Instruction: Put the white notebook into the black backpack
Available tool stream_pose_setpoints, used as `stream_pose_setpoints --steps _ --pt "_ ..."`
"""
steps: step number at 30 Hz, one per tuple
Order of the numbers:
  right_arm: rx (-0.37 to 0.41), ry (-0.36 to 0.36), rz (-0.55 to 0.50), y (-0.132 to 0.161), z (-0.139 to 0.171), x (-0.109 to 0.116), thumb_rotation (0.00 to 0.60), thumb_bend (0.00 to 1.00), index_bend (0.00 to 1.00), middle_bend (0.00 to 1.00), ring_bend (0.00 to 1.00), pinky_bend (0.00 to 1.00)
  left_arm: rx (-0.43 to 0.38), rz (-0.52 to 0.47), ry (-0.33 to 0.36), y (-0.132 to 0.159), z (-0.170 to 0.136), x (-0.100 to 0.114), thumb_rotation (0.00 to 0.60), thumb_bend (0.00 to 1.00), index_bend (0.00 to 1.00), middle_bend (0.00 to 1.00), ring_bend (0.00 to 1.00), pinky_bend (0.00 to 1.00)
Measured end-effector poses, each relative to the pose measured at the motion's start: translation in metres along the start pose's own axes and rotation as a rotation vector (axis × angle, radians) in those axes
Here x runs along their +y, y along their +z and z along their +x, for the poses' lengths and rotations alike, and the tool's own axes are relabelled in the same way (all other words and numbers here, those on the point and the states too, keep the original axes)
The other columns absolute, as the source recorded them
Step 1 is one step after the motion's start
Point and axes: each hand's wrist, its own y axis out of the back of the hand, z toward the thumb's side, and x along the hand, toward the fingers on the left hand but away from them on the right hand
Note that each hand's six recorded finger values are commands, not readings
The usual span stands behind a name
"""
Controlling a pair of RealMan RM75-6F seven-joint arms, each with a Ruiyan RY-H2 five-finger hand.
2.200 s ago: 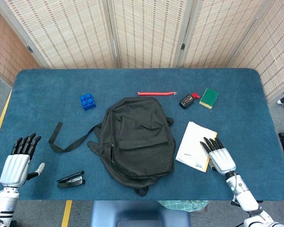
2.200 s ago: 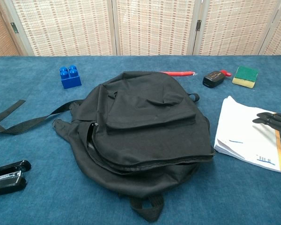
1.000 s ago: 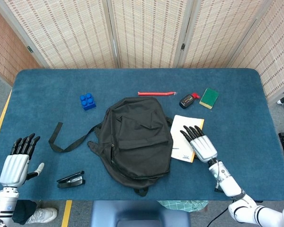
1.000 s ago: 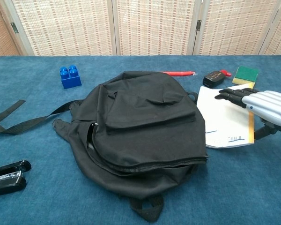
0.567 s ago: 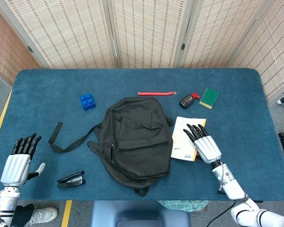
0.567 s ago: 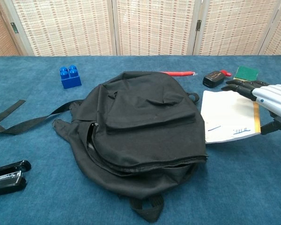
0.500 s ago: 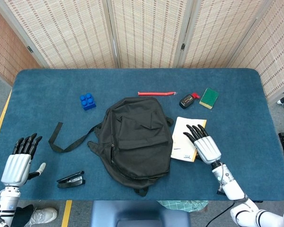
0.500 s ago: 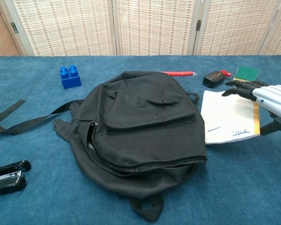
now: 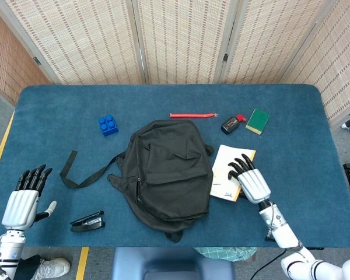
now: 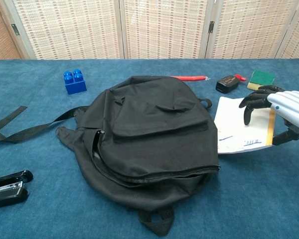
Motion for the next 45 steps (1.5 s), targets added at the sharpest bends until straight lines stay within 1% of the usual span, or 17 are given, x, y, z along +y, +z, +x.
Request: stream_pose_setpoints --steps 4,14,19,25,29,33,37,41,45 --pt "-0.007 0.01 0.008 -0.001 0.0 -0.003 0.6 0.39 0.59 0.32 0.18 0.05 -0.001 0.001 -0.003 0.0 0.0 -0.001 0.6 0.36 0.05 0.06 0.07 0.0" --pt "-0.001 0.032 0.069 -0.008 0.004 -0.008 0.6 0.39 0.65 0.34 0.19 0.06 -0.011 0.0 -0.011 0.002 0.001 0.0 0.6 0.36 0.05 0.06 0.07 0.0" --pt "-0.01 0.004 0.092 -0.014 0.008 -0.004 0.6 0.39 0.69 0.36 0.22 0.08 -0.019 -0.007 -0.022 0.003 0.002 -0.001 0.6 0.36 0.05 0.06 0.07 0.0" --pt "-0.026 -0.045 0.134 -0.025 0.017 0.005 0.6 0.44 0.71 0.38 0.23 0.08 -0.048 -0.006 -0.014 0.006 0.005 0.003 0.6 0.36 0.05 0.06 0.07 0.0" --pt "-0.04 -0.11 0.167 -0.032 0.022 0.021 0.6 0.46 0.71 0.38 0.24 0.08 -0.092 0.0 -0.008 0.013 0.012 0.007 0.6 0.36 0.05 0.06 0.08 0.0" --pt "-0.046 -0.182 0.223 -0.04 0.027 0.044 0.6 0.48 0.71 0.38 0.24 0.08 -0.147 0.017 -0.006 0.023 0.023 0.013 0.6 0.36 0.05 0.06 0.08 0.0" --pt "-0.04 -0.243 0.255 -0.042 0.031 0.067 0.6 0.48 0.71 0.38 0.24 0.08 -0.22 0.029 -0.007 0.038 0.033 0.02 0.6 0.36 0.06 0.06 0.08 0.0" --pt "-0.028 -0.293 0.274 -0.039 0.033 0.092 0.6 0.48 0.71 0.38 0.24 0.08 -0.299 0.038 -0.032 0.055 0.044 0.022 0.6 0.36 0.07 0.06 0.09 0.0" --pt "-0.013 -0.347 0.295 -0.033 0.035 0.122 0.6 0.48 0.71 0.38 0.24 0.08 -0.39 0.053 -0.077 0.077 0.054 0.02 0.6 0.36 0.08 0.06 0.09 0.0"
